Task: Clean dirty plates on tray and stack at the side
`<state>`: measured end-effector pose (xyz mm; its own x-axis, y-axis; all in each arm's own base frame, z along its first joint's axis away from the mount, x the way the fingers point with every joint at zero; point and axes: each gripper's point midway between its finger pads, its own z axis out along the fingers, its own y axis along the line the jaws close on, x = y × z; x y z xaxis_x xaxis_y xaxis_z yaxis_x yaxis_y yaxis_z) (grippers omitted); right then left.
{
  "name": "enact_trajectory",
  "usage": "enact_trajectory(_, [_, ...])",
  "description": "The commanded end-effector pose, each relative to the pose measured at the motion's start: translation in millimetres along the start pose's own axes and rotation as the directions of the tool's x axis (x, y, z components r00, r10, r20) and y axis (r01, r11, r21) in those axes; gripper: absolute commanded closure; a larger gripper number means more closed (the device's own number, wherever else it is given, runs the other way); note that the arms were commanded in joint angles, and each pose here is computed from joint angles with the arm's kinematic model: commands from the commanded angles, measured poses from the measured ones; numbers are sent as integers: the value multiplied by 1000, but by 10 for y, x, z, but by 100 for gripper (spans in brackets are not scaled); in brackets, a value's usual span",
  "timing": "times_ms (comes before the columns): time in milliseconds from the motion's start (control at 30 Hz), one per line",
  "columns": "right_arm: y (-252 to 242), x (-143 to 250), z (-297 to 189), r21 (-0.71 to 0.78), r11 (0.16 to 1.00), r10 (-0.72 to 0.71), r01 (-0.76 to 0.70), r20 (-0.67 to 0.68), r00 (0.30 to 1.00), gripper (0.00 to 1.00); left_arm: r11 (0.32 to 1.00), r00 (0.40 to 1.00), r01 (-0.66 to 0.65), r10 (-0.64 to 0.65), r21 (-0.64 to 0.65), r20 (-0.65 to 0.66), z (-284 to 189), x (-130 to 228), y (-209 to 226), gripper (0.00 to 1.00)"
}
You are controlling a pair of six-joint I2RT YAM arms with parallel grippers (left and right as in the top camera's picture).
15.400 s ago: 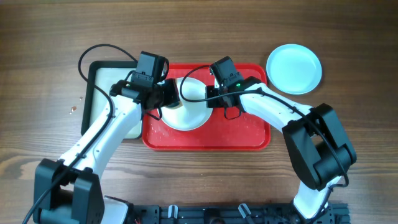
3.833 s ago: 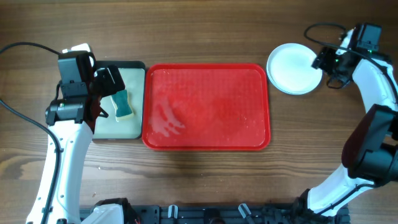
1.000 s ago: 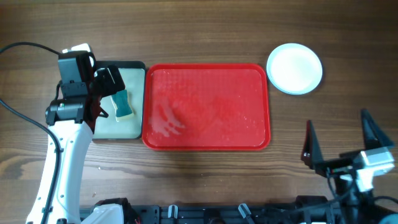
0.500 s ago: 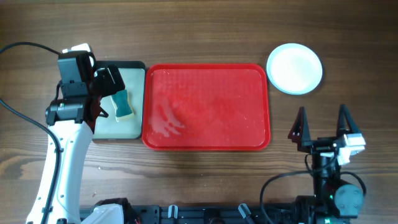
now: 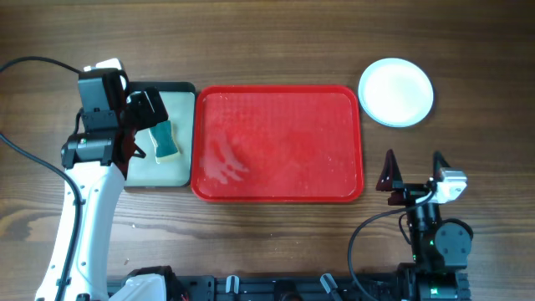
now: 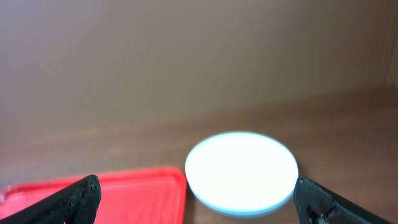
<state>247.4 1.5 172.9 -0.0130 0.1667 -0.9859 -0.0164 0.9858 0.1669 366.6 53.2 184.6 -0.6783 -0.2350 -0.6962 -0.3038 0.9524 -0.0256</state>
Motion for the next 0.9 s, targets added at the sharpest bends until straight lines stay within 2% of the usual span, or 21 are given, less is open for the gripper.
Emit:
enact_trajectory(0, [117,-17,-11,-63,990,-124,125,15,992,0,1000,1000,-3,3,2,13,-16,-55,-10,0])
enact_trajectory(67, [145,-14,-13,-79,983,-168,169,18,986,0,1000,1000,-3,3,2,13,-16,-55,-11,0])
enact_trajectory(267, [143,-15,-12,-78,989,-123,124,15,992,0,1000,1000,-3,3,2,13,-16,-55,-11,0])
enact_trajectory(867, [143,-15,-12,-78,989,-123,124,14,992,0,1000,1000,-3,3,2,13,-17,-56,-11,0])
